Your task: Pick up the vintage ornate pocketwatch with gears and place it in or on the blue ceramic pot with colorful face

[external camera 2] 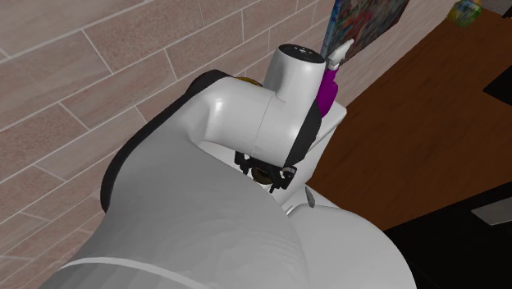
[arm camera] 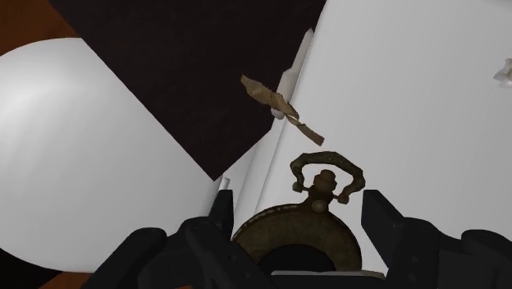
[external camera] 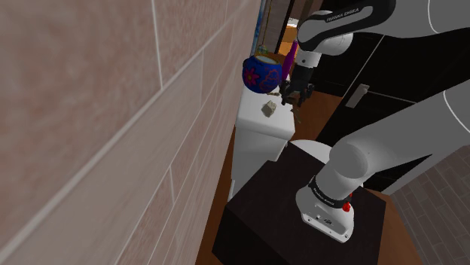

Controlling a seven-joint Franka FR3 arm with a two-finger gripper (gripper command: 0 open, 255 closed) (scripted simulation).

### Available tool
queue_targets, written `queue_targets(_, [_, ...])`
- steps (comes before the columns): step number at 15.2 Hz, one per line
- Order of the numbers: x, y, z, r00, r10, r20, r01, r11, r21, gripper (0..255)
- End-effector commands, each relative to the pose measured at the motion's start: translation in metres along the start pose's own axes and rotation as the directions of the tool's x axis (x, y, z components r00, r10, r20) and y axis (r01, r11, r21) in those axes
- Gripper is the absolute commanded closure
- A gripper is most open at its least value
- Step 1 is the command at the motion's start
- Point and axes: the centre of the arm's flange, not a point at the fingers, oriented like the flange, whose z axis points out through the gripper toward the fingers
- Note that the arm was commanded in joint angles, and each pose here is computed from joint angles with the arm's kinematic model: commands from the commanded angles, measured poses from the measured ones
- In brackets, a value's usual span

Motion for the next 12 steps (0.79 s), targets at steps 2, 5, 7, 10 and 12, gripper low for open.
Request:
queue_targets(2, [0.0, -0.001, 0.004, 1.0, -0.001, 0.007, 0.001, 1.0, -0.002, 255])
queue_targets(5, [0.001, 0.001, 0.004, 1.0, -0.001, 0.007, 0.001, 1.0, -0.002, 255])
queue_targets(7, [-0.002, 0.0, -0.006, 1.0, -0.001, 0.007, 0.001, 1.0, -0.002, 255])
queue_targets(10, [-0.006, -0.001, -0.022, 1.0, -0.001, 0.007, 0.001, 1.0, -0.002, 255])
queue_targets(12, [-0.008, -0.002, -0.032, 1.0, -0.001, 0.007, 0.001, 1.0, -0.002, 255])
